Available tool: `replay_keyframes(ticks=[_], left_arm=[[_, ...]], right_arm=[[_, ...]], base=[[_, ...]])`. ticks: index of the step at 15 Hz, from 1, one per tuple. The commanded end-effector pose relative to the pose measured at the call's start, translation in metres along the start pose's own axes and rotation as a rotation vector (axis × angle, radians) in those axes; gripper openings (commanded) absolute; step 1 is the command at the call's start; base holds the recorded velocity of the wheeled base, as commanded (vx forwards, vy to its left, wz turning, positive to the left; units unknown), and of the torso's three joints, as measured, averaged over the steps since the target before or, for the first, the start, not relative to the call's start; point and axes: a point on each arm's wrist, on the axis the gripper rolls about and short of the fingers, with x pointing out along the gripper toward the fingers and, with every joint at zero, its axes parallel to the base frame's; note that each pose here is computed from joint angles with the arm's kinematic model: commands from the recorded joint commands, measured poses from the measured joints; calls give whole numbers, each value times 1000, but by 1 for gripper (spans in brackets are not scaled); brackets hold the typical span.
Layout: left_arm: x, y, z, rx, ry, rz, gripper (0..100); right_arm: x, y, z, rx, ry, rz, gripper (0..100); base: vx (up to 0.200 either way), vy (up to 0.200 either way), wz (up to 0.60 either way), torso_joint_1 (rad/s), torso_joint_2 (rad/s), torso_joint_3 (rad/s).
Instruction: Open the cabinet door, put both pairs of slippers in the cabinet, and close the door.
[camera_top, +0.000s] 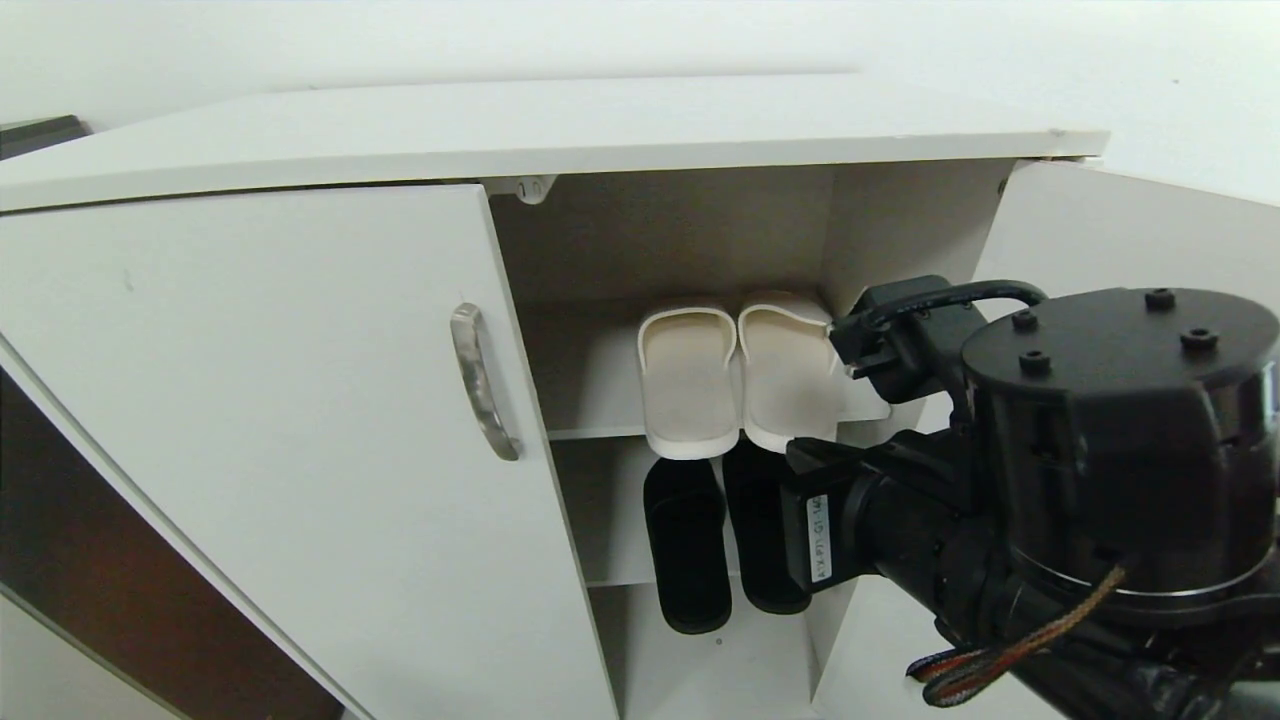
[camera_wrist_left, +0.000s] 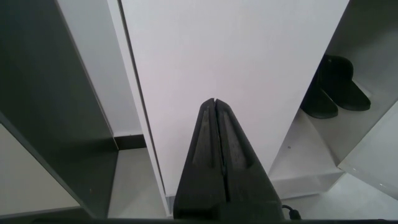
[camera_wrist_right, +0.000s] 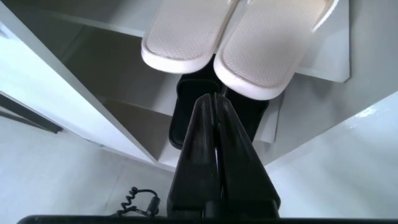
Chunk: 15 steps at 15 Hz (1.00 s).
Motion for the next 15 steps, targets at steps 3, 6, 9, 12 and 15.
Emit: replay_keyframes(ticks=[3,6,9,12,15], left_arm=[[0,0,0,-1,1,-1,0],[0,0,0,-1,1,-1,0],[0,0,0,-1,1,-1,0],[0,0,0,-1,1,-1,0],[0,0,0,-1,1,-1,0]], right_arm=[[5,1,-7,-18,20,-12,0],[8,2,-10,-18,19,-13,0],[8,2,-10,-16,15,-15,0],[8,2,-10,-16,16,-16,0],[10,1,-13,-22,26,-22,0]], base=[[0,0,0,0,0,0],[-67,0,0,1,1,-1],[-200,0,0,7,-1,1],[-200,0,0,-2,2,2],[-200,0,0,1,5,-1]])
